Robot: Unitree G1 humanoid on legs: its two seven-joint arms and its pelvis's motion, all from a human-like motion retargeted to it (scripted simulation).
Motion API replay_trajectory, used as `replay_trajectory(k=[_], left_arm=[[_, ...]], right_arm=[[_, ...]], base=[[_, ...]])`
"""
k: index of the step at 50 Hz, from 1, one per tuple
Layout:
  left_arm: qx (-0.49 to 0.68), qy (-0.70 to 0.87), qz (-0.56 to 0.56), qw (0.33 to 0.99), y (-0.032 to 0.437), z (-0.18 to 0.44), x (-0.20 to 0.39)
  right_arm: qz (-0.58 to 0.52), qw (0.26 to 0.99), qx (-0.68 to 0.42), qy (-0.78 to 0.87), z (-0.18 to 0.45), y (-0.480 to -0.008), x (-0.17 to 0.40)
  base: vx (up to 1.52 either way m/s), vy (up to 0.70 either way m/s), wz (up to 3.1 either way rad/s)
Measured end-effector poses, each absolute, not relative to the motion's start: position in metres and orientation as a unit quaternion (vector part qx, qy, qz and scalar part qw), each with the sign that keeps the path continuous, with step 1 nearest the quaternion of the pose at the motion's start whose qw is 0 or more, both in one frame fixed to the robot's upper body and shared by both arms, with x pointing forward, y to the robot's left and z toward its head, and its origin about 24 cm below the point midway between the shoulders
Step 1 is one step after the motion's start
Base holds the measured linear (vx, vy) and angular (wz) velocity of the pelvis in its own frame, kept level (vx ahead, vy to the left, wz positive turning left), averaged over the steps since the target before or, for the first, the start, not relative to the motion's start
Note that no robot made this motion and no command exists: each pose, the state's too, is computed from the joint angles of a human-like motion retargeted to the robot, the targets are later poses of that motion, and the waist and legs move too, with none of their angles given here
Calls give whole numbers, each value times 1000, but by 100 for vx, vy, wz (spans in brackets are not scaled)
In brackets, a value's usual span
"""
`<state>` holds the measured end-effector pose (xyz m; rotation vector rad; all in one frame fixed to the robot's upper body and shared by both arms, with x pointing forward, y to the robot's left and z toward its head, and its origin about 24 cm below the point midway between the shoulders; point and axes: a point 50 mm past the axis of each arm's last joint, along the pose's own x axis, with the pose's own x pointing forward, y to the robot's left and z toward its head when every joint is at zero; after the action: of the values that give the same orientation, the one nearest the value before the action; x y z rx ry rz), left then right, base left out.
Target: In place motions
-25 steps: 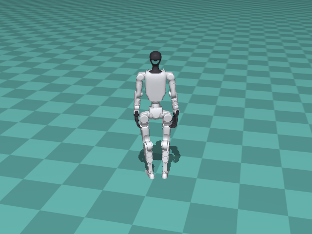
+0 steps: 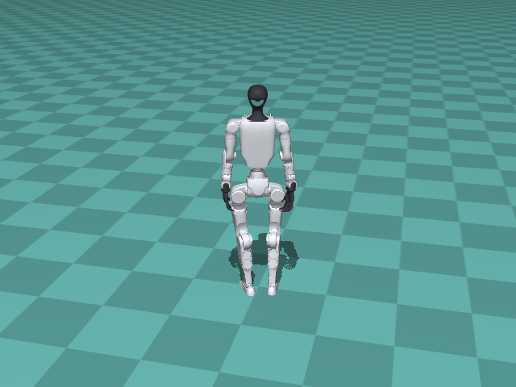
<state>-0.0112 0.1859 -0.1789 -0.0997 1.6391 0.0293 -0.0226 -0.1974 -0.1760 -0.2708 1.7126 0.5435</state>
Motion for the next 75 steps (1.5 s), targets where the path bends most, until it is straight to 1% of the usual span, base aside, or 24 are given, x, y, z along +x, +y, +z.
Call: replay_trajectory(k=[75], left_arm=[[-34,730,6,682,188,-179,-8]], right_arm=[[238,618,-122,739,-176,-199,-16]], base=[[0,0,0]])
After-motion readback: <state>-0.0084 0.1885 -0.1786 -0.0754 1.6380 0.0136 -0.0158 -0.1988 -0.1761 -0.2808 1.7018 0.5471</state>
